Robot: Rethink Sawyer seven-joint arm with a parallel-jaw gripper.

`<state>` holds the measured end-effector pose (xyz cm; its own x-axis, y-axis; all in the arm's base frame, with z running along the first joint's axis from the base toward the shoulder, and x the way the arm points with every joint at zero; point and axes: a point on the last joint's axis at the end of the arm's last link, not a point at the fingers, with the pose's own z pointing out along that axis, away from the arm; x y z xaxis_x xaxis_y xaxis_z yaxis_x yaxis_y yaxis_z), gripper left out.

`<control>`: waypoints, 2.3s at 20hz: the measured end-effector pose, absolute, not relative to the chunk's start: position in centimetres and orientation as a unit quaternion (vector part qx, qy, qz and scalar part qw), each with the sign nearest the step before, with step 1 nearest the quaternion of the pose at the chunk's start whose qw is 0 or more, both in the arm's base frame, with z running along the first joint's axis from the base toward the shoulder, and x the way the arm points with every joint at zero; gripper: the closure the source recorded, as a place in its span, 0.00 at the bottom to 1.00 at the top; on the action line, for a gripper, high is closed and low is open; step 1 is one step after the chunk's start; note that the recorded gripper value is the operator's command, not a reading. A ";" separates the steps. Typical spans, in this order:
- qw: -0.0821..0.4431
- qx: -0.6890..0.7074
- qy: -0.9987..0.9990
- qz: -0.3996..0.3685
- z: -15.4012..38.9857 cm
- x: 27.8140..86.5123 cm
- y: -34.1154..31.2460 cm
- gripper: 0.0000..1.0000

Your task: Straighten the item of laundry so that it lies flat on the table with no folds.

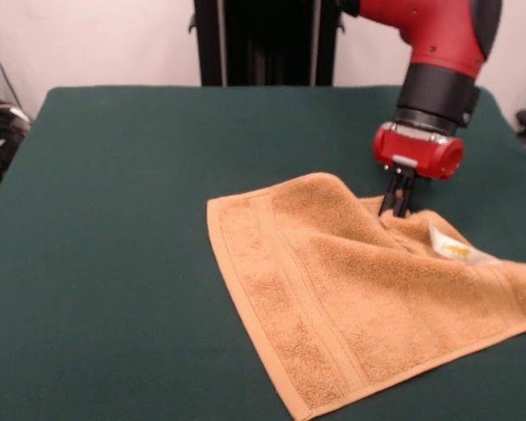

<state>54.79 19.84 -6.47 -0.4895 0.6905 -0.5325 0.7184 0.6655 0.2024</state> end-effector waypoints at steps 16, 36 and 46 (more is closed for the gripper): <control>0.294 0.479 0.826 -0.043 -6.4 55.2 20.6 1.00; 0.275 0.485 0.830 -0.019 -5.7 55.9 20.0 0.00; 0.275 0.486 0.829 -0.020 -5.8 55.8 20.1 0.00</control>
